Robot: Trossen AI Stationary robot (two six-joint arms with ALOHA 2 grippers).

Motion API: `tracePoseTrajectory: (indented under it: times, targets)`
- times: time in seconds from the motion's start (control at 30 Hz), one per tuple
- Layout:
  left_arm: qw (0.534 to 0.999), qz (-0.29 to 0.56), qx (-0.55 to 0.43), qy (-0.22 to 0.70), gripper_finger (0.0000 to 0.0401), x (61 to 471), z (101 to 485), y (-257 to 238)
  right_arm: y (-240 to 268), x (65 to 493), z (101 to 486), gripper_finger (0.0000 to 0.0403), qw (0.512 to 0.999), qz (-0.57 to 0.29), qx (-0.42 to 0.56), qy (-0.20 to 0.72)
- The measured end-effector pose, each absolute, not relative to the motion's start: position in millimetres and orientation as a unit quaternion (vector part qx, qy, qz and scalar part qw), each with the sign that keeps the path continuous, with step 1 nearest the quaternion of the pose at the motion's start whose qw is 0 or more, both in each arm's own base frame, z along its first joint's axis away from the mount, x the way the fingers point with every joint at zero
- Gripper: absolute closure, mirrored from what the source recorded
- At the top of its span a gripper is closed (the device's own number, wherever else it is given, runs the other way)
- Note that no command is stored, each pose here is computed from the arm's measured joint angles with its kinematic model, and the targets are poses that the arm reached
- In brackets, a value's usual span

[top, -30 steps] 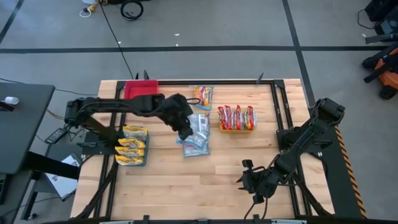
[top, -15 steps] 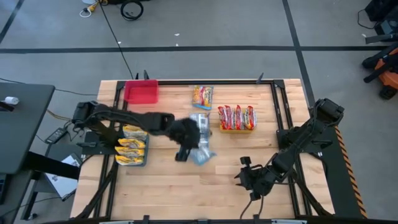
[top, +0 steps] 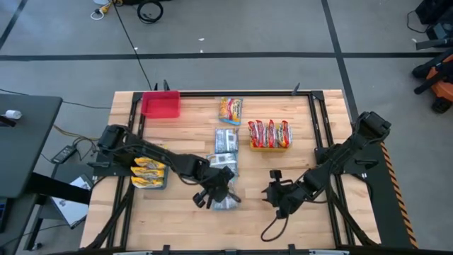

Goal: Sort Maruchan noodles
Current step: Put the blue noodle pack into the red bin

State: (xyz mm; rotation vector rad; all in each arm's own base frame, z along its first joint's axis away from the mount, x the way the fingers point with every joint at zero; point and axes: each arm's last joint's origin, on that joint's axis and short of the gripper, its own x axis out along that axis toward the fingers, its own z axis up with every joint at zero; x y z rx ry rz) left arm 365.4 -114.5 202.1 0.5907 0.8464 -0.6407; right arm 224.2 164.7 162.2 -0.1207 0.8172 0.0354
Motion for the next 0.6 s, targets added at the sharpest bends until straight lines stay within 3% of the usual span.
tracePoseTrajectory:
  times: [0.13, 0.27, 0.4, 0.6]
  targets:
    - [0.835, -0.255, 0.244, 0.422, 0.0392, 362, 202, -123, 151, 234, 164, 0.0268, 0.921, -0.026, -0.082, 0.381]
    - [0.854, -0.198, 0.151, 0.457, 0.0363, 358, 204, -123, 131, 247, 165, 0.0266, 0.921, -0.058, -0.076, 0.377]
    - [0.87, -0.125, -0.015, 0.477, 0.0314, 354, 217, -120, 116, 257, 166, 0.0253, 0.921, -0.07, -0.091, 0.372]
    - [0.828, 0.006, -0.281, 0.485, 0.0229, 349, 231, -116, 100, 270, 171, 0.0222, 0.922, -0.046, -0.147, 0.356]
